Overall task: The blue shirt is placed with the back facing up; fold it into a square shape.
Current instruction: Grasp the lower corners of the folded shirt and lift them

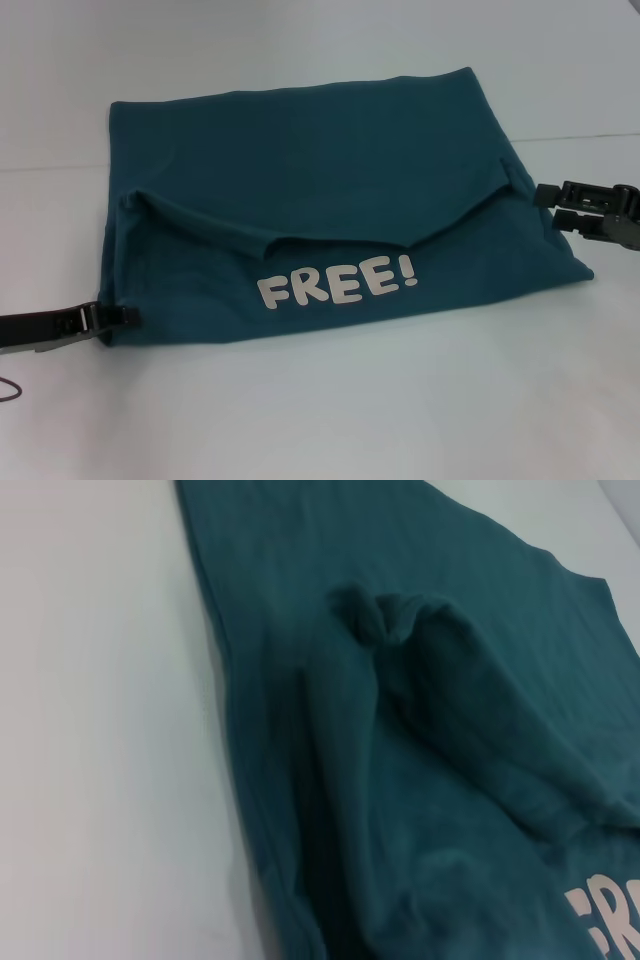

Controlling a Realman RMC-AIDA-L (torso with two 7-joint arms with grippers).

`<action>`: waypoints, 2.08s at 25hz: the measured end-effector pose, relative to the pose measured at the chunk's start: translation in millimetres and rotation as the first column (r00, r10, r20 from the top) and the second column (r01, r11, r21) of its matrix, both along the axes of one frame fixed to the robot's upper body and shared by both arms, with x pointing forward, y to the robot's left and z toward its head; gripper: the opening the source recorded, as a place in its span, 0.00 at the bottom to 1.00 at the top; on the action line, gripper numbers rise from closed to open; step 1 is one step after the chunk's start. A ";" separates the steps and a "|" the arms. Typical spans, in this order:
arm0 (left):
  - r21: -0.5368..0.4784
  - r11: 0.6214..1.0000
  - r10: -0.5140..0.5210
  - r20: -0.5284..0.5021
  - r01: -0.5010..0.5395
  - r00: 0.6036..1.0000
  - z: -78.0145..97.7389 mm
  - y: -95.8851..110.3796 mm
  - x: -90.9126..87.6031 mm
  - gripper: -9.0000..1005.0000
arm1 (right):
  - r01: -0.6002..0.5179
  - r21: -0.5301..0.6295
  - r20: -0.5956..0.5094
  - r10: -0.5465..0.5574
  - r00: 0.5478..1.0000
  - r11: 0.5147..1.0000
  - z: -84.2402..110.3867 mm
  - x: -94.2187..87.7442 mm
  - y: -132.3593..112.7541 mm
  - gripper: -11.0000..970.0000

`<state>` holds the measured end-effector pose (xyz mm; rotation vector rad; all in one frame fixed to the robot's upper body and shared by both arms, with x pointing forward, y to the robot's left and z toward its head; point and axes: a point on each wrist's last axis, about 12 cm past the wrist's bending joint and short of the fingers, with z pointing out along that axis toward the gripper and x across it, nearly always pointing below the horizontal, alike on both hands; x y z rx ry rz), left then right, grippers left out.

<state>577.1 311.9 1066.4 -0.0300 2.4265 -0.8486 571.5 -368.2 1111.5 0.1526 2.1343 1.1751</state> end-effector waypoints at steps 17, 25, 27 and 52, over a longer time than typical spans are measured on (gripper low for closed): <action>-0.179 0.984 -0.027 -0.069 0.014 0.997 33.5 3.8 7.7 0.06 | -0.065 -0.223 -0.102 0.043 0.994 0.973 21.9 13.0 -21.5 0.82; -0.212 0.977 -0.011 -0.103 -0.012 0.995 44.4 2.3 16.0 0.06 | -0.072 -0.458 -0.170 -0.008 0.985 0.886 36.9 32.0 -28.9 0.82; -0.213 0.977 -0.007 -0.103 -0.015 0.995 44.9 2.2 16.8 0.06 | -0.089 -0.502 -0.162 0.007 0.987 0.860 35.0 37.0 -24.5 0.82; -0.237 0.971 0.004 -0.109 -0.030 0.994 44.2 -4.1 19.1 0.06 | -0.144 -0.635 -0.169 0.045 0.985 0.759 0.2 58.0 22.6 0.82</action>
